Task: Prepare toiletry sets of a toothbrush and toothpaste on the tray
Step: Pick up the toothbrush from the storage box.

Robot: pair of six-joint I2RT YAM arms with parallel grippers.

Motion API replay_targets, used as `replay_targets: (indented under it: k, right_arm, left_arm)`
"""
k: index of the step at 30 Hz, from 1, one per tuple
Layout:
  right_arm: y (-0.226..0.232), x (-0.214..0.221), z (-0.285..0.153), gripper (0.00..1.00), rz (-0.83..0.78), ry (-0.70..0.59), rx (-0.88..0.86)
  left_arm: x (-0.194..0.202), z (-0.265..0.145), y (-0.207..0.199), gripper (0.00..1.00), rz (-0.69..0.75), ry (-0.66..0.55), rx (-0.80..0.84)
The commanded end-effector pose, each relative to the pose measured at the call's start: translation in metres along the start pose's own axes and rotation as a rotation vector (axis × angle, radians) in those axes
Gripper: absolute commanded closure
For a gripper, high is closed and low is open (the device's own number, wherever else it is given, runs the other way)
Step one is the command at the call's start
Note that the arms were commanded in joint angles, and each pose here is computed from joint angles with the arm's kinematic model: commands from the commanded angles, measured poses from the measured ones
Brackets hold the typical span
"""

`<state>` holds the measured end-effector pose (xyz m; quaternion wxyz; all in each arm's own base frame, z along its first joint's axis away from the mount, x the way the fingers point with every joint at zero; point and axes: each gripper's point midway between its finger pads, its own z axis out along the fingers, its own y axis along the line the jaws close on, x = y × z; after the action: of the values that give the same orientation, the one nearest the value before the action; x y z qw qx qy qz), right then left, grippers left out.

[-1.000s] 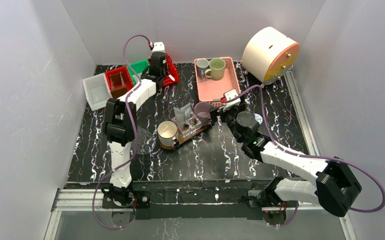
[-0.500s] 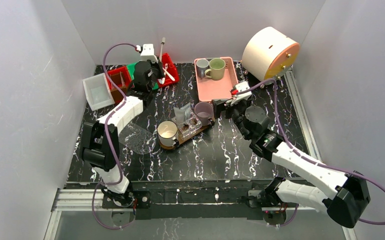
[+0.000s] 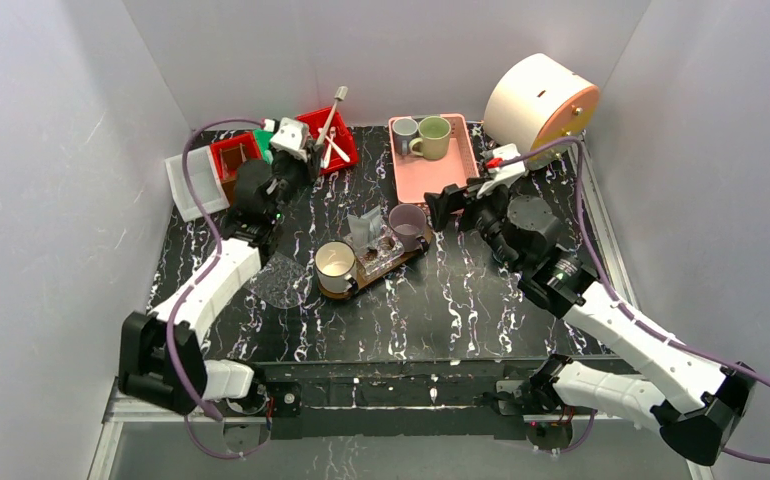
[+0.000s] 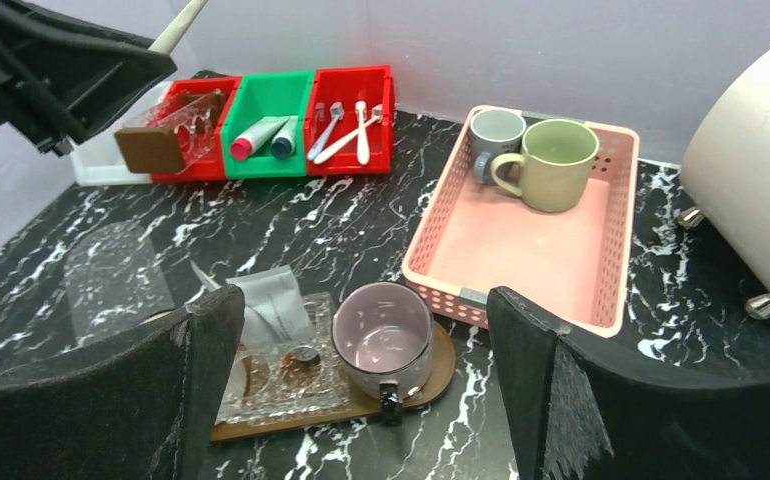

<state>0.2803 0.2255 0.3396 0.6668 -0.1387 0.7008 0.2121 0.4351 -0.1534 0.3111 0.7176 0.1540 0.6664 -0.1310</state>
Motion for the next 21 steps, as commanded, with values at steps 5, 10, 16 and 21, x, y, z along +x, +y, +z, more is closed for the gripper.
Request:
replay_targets:
  k: [5, 10, 16, 21]
  right_arm:
    - [0.028, -0.034, -0.009, 0.01, 0.162, 0.033, -0.104]
    - [0.041, -0.047, -0.011, 0.01, 0.218, 0.031, -0.158]
    - [0.059, -0.052, -0.007, 0.01, 0.296, 0.035, -0.233]
    - [0.07, -0.061, -0.004, 0.01, 0.369, -0.002, -0.276]
  left_arm:
    - [-0.031, -0.055, -0.022, 1.0, 0.232, -0.111, 0.093]
    - [-0.032, -0.084, -0.039, 1.0, 0.341, -0.111, 0.14]
    - [-0.032, -0.118, -0.058, 1.0, 0.403, -0.151, 0.19]
    - [-0.021, -0.127, -0.066, 1.0, 0.486, -0.139, 0.202]
